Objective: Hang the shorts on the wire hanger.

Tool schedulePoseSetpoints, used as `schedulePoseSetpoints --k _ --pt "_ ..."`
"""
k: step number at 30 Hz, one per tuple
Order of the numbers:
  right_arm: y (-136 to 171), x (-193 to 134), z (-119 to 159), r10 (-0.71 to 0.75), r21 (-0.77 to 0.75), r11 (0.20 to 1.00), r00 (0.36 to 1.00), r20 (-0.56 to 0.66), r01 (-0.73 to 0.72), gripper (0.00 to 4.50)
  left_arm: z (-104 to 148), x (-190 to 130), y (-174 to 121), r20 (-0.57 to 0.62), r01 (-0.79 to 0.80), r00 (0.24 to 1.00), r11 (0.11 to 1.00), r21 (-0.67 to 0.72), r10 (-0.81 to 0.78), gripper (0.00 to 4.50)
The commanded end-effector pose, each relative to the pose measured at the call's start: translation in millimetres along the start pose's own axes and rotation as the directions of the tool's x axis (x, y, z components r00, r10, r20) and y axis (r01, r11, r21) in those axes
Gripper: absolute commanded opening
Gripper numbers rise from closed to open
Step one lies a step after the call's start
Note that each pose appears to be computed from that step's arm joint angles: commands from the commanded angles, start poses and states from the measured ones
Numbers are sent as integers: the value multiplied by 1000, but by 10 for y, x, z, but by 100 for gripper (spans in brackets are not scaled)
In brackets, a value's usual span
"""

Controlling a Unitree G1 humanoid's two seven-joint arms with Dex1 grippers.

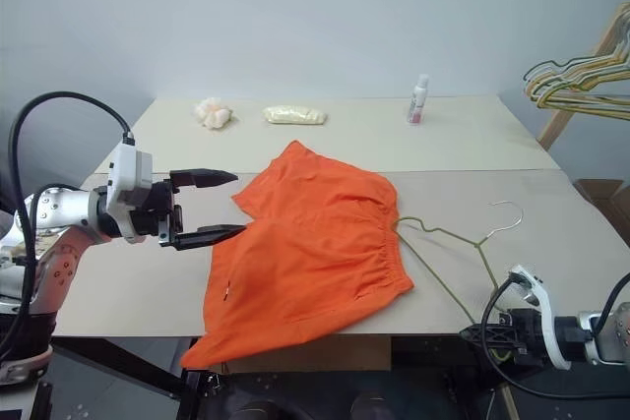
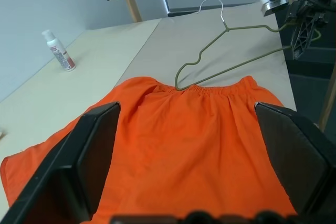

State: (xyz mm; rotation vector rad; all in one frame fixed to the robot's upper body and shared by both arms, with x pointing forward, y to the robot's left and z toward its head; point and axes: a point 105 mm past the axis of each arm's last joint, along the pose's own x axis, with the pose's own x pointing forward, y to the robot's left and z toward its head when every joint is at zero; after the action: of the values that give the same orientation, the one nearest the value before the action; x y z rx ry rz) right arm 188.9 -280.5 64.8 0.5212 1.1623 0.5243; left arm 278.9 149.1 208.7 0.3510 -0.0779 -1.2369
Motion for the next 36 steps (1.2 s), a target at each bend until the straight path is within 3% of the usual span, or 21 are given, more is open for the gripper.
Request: schedulePoseSetpoints --k 1,6,17,28,36 --pt "-8 -35 29 1 -15 1000 1000 20 -1 0 130 -30 -18 17 4 1000 999 38 -5 444" --pt "-12 -129 84 10 1 1000 997 71 -10 0 123 -36 -41 14 6 1000 999 35 -7 444" --pt "260 -124 -126 146 -20 989 987 -67 -148 0 139 -10 -35 21 5 1000 999 38 -6 444" --pt "136 -15 266 63 -68 996 996 69 -59 0 127 -6 -35 18 4 1000 999 41 -5 444" --pt "199 -35 224 105 -80 992 994 30 -102 0 114 -25 -40 11 -6 1000 999 43 5 444"
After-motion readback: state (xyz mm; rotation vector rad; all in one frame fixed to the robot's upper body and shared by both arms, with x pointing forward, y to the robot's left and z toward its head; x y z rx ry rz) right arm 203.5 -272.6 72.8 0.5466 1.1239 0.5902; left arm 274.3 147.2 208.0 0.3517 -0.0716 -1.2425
